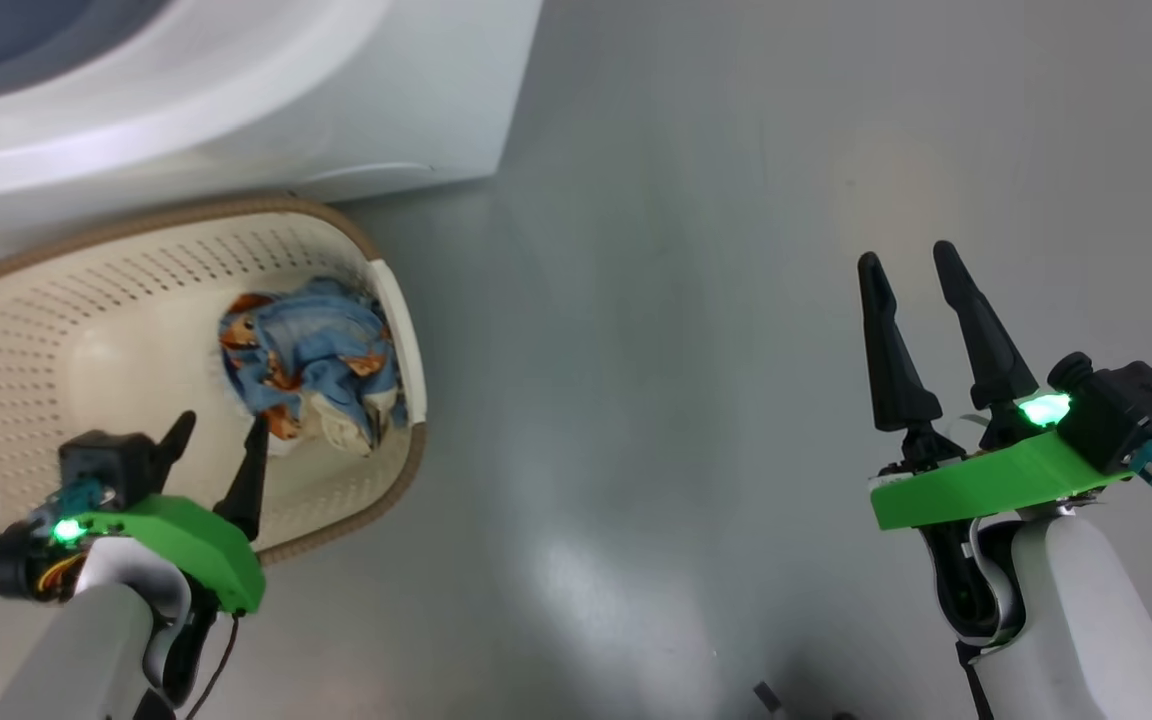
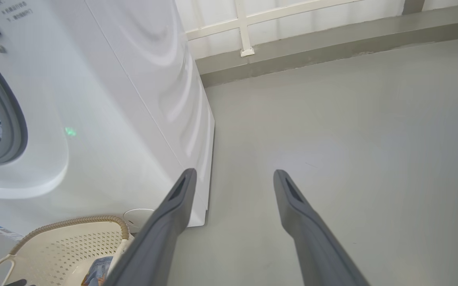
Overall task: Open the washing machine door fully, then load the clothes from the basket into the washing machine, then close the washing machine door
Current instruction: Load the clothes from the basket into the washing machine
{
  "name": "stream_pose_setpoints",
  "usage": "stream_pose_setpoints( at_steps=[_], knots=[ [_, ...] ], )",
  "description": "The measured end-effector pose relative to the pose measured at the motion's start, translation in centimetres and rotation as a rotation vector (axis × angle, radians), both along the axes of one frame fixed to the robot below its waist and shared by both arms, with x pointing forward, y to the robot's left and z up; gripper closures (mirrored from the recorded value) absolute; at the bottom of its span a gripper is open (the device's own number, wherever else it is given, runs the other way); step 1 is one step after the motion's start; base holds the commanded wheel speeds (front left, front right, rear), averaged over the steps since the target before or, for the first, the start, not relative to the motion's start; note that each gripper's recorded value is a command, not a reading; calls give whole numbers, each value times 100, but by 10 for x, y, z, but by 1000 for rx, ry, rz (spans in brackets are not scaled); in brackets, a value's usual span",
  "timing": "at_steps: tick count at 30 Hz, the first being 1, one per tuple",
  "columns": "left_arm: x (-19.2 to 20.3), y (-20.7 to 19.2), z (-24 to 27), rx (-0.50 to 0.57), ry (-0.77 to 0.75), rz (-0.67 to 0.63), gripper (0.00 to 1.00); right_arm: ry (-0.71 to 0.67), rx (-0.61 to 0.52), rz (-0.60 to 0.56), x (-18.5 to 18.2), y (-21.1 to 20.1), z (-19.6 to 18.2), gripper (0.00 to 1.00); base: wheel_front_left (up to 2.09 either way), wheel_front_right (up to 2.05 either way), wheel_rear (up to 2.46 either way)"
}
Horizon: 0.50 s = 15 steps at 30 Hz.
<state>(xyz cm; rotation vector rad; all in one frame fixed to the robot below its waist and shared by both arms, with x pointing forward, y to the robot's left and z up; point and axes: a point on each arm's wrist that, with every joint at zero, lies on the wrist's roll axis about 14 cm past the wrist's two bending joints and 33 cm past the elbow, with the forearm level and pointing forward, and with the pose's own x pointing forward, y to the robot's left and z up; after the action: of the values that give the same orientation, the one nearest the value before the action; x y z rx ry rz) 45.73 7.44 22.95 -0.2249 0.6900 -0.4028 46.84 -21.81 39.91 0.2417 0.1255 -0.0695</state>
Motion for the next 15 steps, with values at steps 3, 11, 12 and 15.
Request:
stream_pose_setpoints(
  at_steps=[3, 11, 12, 15],
  knots=[
    [-2, -10, -15, 5, 35, -56, 0, 8, 6, -6, 3, -2, -6, 0, 0, 0, 0],
    [6, -35, -35, -21, 68, -149, 0, 35, 0, -6, 8, -5, -20, 0, 0, 0, 0],
    [7, -39, -37, -27, 69, -162, 0, 36, -2, -7, 9, -5, -21, 0, 0, 0, 0],
    [8, -49, -43, -45, 86, -186, 0, 39, -3, -7, 12, -7, -25, 0, 0, 0, 0]
  ],
)
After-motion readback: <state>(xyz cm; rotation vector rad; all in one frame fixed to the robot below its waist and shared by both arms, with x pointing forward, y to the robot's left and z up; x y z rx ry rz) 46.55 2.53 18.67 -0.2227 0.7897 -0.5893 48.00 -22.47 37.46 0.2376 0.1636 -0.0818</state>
